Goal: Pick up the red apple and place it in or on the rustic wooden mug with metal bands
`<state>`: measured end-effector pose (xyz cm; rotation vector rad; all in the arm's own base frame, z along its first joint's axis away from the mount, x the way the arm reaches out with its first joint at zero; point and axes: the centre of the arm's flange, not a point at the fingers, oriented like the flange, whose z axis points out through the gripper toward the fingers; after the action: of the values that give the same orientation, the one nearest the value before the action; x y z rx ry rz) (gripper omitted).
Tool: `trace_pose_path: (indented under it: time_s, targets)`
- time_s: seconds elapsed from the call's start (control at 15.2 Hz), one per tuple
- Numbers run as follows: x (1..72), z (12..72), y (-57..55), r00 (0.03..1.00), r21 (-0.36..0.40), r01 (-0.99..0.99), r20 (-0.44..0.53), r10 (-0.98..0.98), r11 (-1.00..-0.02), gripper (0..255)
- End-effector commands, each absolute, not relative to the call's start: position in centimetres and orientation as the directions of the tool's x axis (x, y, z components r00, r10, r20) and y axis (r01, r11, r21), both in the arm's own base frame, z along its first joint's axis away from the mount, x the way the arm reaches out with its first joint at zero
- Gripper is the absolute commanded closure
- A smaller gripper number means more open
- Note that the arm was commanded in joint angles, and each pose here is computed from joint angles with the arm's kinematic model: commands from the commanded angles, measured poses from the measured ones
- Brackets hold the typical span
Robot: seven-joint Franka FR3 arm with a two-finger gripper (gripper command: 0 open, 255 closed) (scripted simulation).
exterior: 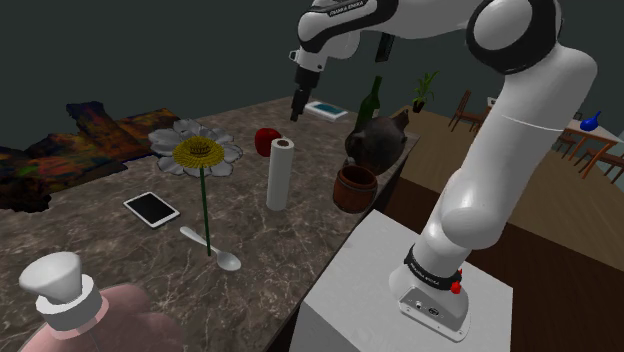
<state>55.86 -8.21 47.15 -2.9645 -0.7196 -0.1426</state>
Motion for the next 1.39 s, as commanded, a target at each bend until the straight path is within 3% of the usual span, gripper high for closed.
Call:
trace_pose_path:
  time_s: [0.0,0.46,1.32]
  targets:
    - [58.1,46.2,-8.6,0.853,-0.054,0.517,0.117,0.509,-0.854,0]
    - [66.4,43.3,-7.9,0.73,-0.024,0.679,0.131,0.671,-0.734,0]
    - [66.7,39.4,-7.5,0.73,-0.024,0.679,0.131,0.671,-0.734,0]
